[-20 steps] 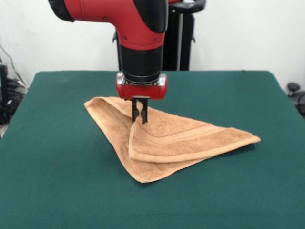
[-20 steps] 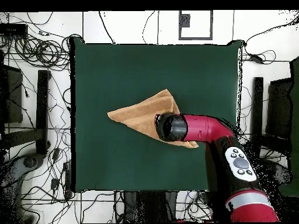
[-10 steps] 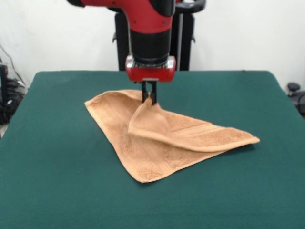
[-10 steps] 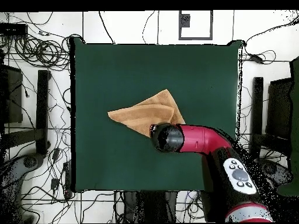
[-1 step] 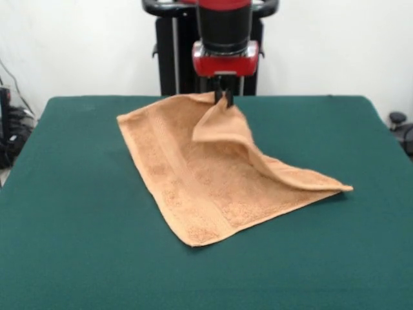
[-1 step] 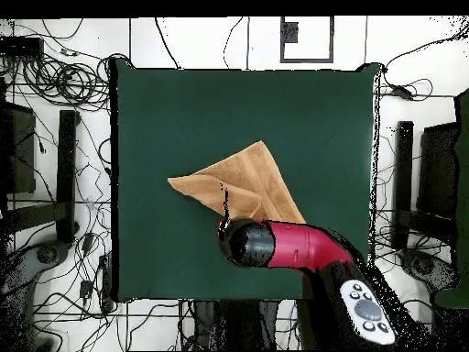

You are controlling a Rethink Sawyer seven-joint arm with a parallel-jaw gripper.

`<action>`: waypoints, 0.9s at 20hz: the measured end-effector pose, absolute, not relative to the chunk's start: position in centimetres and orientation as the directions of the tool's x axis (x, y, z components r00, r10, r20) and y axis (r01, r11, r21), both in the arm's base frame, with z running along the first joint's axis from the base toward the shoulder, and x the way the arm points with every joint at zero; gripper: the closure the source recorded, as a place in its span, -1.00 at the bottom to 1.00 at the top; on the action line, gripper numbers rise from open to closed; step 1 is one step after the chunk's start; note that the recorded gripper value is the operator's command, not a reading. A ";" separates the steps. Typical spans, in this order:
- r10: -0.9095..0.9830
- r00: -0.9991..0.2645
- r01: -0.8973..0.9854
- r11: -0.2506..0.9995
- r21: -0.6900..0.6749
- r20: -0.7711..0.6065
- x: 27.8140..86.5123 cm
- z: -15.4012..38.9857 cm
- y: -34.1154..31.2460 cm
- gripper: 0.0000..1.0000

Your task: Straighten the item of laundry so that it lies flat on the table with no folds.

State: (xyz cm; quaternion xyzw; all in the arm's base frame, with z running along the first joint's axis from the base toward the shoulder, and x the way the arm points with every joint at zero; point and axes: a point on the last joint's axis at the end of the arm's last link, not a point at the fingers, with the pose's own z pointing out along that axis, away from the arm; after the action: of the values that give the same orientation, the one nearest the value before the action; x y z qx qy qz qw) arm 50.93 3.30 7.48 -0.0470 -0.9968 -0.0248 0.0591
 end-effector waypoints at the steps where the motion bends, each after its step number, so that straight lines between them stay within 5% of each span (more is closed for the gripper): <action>1: 0.095 -0.988 0.101 0.994 0.047 0.125 50.6 7.8 3.7 1.00; 18: 0.147 -0.976 0.160 0.984 0.076 0.159 47.7 8.5 5.3 1.00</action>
State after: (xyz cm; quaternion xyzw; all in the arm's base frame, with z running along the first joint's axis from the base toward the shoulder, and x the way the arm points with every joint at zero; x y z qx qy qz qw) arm 47.74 5.26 8.52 -0.0774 -0.9930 -0.0443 0.0768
